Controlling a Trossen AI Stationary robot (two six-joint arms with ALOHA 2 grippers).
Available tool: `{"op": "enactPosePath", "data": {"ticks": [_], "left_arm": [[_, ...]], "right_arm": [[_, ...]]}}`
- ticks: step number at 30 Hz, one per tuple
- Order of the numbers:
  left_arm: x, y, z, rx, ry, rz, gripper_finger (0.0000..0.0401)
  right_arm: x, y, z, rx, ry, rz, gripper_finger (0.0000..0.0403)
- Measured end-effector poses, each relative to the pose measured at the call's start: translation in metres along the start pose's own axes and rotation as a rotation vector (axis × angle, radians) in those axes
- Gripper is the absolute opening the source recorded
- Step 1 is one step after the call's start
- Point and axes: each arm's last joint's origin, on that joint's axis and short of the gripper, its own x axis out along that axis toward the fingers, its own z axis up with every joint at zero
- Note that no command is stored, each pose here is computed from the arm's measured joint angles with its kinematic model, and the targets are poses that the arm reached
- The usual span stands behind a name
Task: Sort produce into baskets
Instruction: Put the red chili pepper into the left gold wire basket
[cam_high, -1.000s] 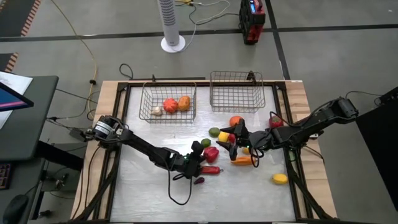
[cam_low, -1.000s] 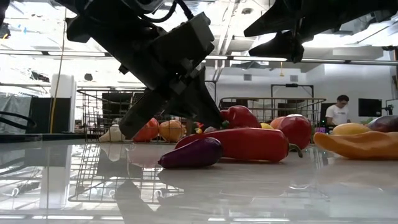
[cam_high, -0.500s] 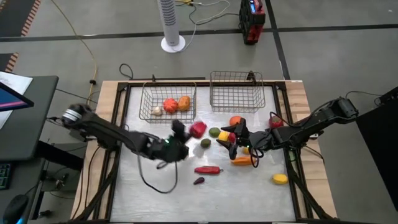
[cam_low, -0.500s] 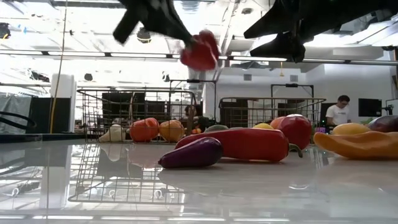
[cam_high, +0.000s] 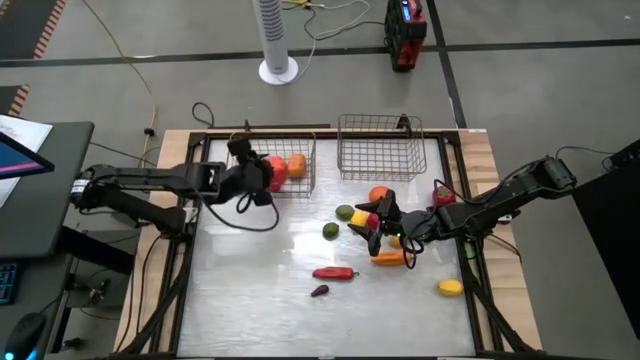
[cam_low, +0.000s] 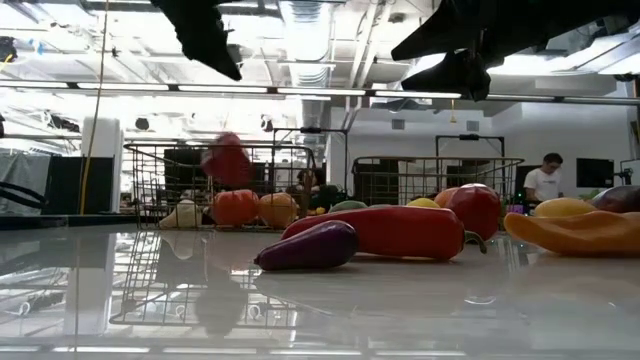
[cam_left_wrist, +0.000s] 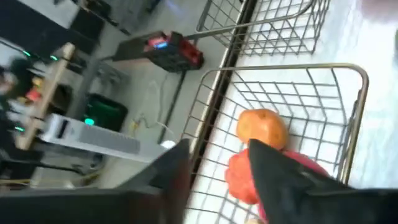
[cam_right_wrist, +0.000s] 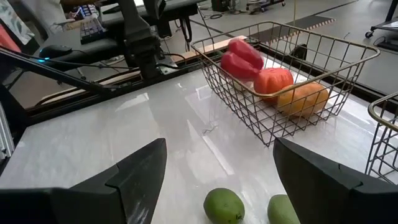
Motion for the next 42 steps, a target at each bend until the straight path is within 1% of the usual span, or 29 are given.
{"op": "enactPosePath", "data": {"ticks": [1,2,5,6,8,10,15,19,21,23,28,31,33,36,42], "left_arm": [[0.001,0.000,0.000,-0.020,-0.005,-0.039,0.0189],[0.003,-0.001,0.001,-0.039,-0.020,-0.104,0.0207],[0.008,-0.016,0.010,-0.091,-0.094,-0.395,0.0245],[0.011,-0.024,0.013,-0.092,-0.102,-0.460,0.0250],[0.015,-0.043,0.018,-0.081,-0.099,-0.532,0.0254],[0.020,-0.068,0.021,-0.031,-0.084,-0.589,0.0255],[0.031,-0.145,0.021,0.114,-0.066,-0.746,0.0256],[0.036,-0.193,0.018,0.188,-0.077,-0.795,0.0256],[0.037,-0.209,0.022,0.177,-0.085,-0.809,0.0256],[0.038,-0.220,0.028,0.138,-0.099,-0.815,0.0256],[0.042,-0.233,0.043,0.045,-0.104,-0.836,0.0256],[0.044,-0.240,0.049,0.014,-0.133,-0.914,0.0256],[0.048,-0.248,0.048,0.006,-0.142,-0.945,0.0256],[0.056,-0.258,0.042,0.017,-0.118,-0.925,0.0256],[0.068,-0.267,0.033,0.049,-0.082,-0.852,0.0256]], "right_arm": [[0.000,0.000,0.000,0.000,0.000,0.000,0.0323],[0.000,0.000,0.000,0.000,0.000,0.000,0.0323],[0.000,0.000,0.000,0.000,0.001,-0.001,0.0323],[0.000,0.000,0.000,0.000,0.001,-0.001,0.0323],[0.000,0.000,0.000,-0.001,0.002,-0.001,0.0323],[0.000,0.000,0.000,-0.002,0.003,-0.001,0.0323],[0.000,0.000,-0.001,-0.005,0.007,-0.002,0.0323],[0.000,-0.001,-0.001,-0.003,0.012,-0.004,0.0323],[0.000,-0.001,-0.002,-0.003,0.015,-0.005,0.0323],[0.000,-0.001,-0.002,-0.004,0.016,-0.005,0.0323],[0.000,-0.001,-0.002,-0.003,0.017,-0.005,0.0323],[0.000,-0.001,-0.002,-0.003,0.018,-0.005,0.0323],[0.000,-0.001,-0.002,-0.004,0.018,-0.005,0.0323],[0.000,-0.001,-0.002,-0.005,0.019,-0.005,0.0323],[-0.002,0.002,-0.003,-0.009,0.021,0.007,0.0323]]}}
